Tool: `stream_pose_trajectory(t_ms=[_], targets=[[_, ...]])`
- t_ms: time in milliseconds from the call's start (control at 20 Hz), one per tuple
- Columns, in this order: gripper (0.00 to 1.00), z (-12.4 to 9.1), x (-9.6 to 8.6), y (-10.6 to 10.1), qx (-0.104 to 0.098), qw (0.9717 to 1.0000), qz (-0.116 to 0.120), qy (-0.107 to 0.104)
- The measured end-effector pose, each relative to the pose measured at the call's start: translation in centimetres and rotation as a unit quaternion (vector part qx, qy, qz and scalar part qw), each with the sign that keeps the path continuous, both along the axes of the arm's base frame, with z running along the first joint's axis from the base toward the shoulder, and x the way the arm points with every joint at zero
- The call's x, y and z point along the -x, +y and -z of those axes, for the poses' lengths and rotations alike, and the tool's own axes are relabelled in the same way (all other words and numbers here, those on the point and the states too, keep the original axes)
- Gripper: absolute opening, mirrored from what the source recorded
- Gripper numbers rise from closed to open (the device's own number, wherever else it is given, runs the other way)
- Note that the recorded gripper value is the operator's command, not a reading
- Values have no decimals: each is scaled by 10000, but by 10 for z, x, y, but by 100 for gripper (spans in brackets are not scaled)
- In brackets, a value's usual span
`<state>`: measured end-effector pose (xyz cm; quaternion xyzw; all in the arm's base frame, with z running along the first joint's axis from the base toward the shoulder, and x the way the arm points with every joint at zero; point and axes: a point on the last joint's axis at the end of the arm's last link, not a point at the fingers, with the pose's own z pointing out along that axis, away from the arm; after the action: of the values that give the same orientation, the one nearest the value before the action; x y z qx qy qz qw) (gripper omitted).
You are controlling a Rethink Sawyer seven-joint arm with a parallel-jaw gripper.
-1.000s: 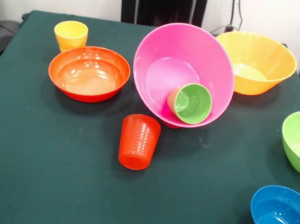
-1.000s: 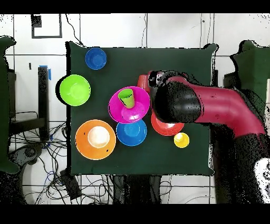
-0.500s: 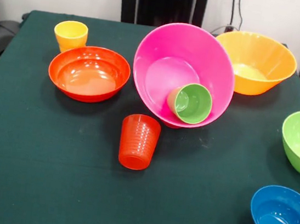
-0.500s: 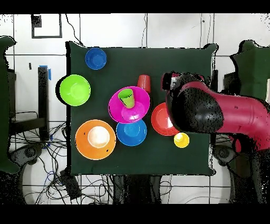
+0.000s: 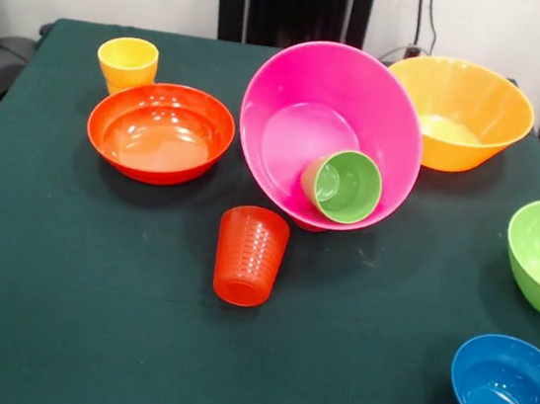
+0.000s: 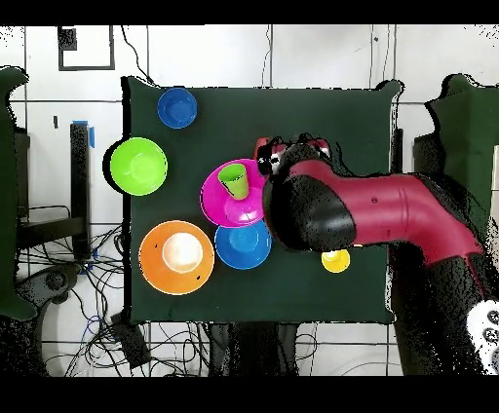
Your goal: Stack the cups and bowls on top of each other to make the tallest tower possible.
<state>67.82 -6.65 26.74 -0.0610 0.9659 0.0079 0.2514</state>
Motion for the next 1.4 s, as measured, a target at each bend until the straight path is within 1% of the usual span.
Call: stream_pose_trajectory(t_ms=[200,350,550,600,750,950,1100,1250,1400], targets=[[100,4,-3,16,-61,9998,-206,-18],[100,9,-4,31,-111,9994,-324,21],[100,10,-5,60,-116,9985,-529,28],[100,9,-6,76,-116,9979,-639,13],[100,6,-9,103,-111,9965,-829,-19],[100,0,-14,134,-87,9946,-1032,-35],[100,-5,-20,149,-102,9936,-1118,-93],[100,-7,-27,158,-148,9931,-1157,-148],[100,-7,-30,159,-167,9931,-1153,-169]])
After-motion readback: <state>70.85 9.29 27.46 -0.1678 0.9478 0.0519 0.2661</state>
